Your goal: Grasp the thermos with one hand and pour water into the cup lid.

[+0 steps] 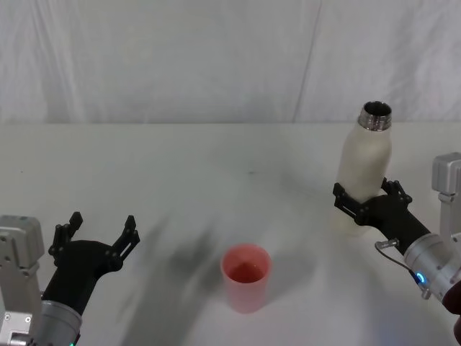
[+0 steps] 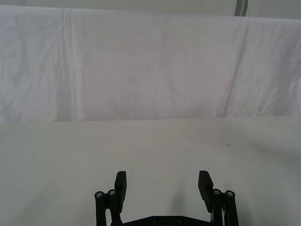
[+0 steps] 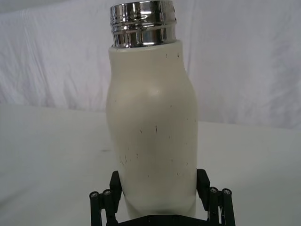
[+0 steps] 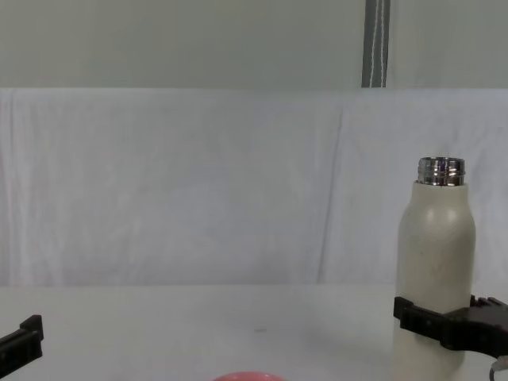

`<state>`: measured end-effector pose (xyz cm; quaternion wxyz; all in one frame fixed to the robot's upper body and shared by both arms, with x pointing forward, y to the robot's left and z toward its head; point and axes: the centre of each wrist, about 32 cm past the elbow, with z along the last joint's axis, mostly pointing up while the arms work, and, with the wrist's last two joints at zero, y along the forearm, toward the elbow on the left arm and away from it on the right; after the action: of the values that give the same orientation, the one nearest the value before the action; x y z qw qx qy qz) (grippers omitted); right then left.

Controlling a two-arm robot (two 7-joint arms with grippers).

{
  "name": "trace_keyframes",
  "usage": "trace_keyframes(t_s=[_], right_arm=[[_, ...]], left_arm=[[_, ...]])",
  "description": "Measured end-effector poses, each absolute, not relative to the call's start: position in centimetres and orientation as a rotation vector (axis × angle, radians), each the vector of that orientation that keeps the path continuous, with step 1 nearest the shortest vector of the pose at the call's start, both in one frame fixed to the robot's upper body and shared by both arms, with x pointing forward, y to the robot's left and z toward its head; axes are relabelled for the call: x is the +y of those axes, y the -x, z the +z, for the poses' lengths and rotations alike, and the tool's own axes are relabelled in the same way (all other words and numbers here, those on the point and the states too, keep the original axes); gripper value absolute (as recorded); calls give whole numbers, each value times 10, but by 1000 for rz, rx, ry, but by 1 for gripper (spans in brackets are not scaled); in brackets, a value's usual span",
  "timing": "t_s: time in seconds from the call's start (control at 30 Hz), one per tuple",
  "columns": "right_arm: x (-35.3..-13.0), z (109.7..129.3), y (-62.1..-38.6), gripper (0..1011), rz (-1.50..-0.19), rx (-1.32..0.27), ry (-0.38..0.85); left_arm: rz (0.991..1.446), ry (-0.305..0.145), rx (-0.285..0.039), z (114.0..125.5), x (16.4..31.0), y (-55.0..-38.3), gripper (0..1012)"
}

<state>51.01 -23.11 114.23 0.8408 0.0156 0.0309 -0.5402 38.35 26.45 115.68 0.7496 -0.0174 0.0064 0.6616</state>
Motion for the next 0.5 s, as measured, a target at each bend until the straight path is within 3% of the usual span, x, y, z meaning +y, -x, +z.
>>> trace_keyframes(t_s=[0.5], right_arm=[[-234, 1139, -507, 1003, -1145, 73, -23]], left_arm=[[1446, 38, 14, 1157, 265, -384, 1001]])
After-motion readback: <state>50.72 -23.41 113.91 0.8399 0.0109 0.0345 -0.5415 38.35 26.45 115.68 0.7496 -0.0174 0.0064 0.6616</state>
